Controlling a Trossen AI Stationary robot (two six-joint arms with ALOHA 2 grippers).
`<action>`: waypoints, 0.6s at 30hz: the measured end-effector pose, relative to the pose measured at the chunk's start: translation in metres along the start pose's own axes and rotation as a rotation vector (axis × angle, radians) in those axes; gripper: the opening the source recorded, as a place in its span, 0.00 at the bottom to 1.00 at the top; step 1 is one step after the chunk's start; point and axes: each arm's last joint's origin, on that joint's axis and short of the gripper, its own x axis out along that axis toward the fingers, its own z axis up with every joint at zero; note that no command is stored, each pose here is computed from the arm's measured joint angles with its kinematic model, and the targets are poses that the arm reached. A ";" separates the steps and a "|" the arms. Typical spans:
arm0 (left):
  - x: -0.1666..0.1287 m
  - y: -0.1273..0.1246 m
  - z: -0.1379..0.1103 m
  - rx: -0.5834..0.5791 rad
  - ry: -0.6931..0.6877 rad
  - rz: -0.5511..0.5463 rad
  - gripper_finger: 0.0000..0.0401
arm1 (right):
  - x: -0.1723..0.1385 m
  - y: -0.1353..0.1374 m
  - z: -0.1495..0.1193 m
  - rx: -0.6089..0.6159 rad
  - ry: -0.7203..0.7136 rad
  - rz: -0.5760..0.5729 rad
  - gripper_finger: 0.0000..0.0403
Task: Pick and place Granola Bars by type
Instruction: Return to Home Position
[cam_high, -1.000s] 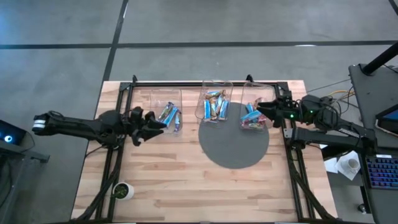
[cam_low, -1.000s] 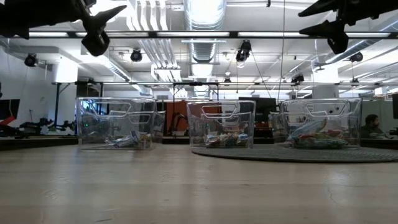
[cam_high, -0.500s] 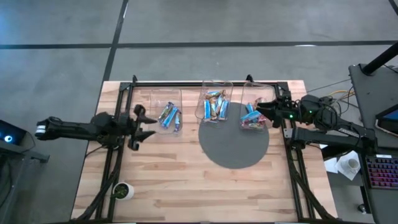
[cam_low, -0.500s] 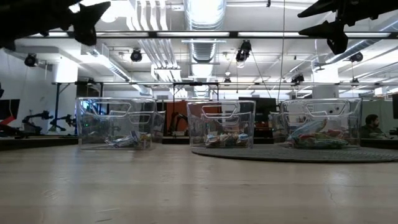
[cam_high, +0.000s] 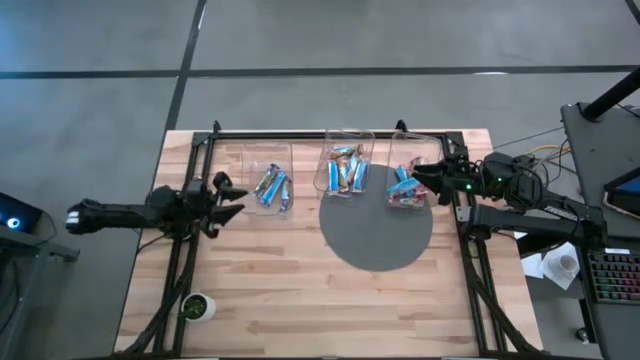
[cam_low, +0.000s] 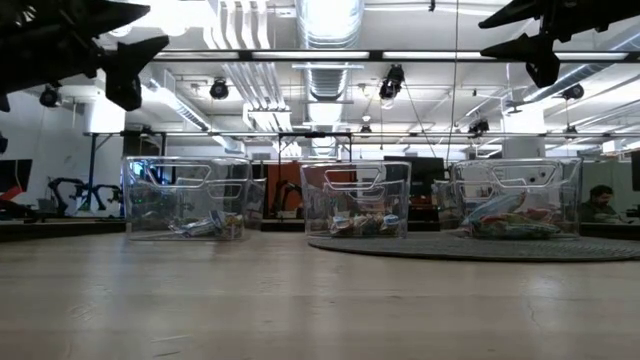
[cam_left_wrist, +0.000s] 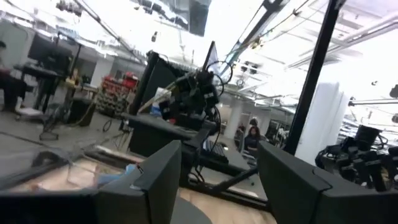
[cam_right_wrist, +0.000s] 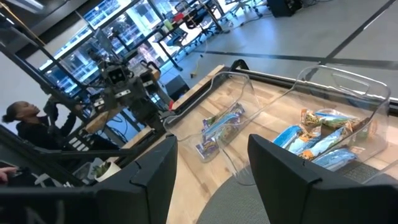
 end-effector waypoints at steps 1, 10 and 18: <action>-0.001 0.001 -0.001 0.014 0.013 0.008 0.48 | 0.000 0.000 0.000 0.000 0.000 0.000 0.46; -0.013 0.006 -0.012 0.045 0.143 0.056 0.48 | 0.000 0.000 0.000 0.000 0.002 -0.001 0.46; -0.018 0.010 -0.023 0.137 0.266 0.078 0.48 | 0.000 0.000 0.000 0.000 0.003 -0.002 0.46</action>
